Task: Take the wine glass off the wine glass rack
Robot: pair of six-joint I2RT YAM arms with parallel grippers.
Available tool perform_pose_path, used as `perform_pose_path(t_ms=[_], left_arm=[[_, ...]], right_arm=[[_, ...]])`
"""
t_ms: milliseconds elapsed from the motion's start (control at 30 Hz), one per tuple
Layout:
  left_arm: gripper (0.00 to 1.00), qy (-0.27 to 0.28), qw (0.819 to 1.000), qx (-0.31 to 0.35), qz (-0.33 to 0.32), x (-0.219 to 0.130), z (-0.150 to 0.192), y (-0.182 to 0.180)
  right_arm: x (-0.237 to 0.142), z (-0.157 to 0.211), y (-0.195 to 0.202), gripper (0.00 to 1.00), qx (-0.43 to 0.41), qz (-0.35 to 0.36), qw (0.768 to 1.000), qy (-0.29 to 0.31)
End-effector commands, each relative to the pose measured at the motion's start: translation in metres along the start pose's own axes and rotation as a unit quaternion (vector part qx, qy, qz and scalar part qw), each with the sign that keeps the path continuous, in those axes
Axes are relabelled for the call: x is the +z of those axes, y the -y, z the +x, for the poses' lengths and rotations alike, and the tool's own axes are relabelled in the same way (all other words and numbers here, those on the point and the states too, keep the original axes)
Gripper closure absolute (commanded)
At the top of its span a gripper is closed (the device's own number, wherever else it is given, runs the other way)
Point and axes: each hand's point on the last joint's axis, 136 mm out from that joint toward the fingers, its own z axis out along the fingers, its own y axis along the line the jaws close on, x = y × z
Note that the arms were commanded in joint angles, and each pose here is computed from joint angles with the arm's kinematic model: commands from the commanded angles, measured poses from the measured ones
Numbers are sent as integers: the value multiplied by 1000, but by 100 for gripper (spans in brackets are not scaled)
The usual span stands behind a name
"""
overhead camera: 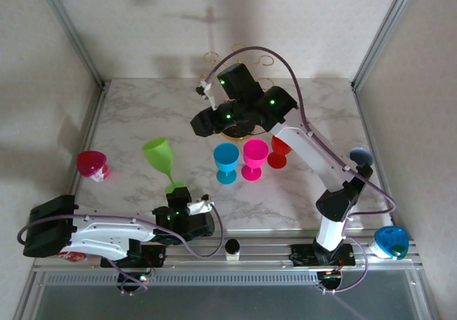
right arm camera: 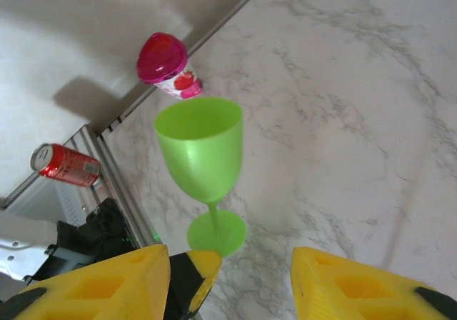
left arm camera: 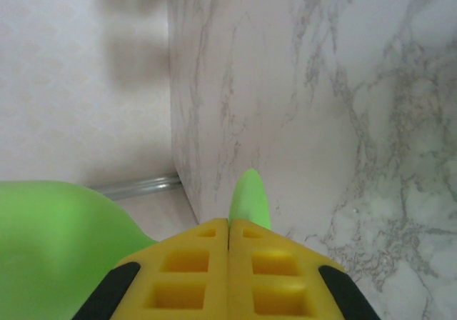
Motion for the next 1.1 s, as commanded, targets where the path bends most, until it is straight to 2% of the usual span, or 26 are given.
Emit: perform_pose_path(t_ms=[0, 433, 1067], left_arm=[[100, 3, 999, 47, -28, -1, 3, 2], [100, 0, 985, 147, -94, 0, 19, 10], [100, -14, 975, 182, -127, 0, 24, 8]], right_arm=[[4, 3, -21, 49, -38, -42, 998, -16], [50, 12, -41, 39, -80, -94, 990, -61], [93, 29, -70, 33, -117, -149, 977, -99]])
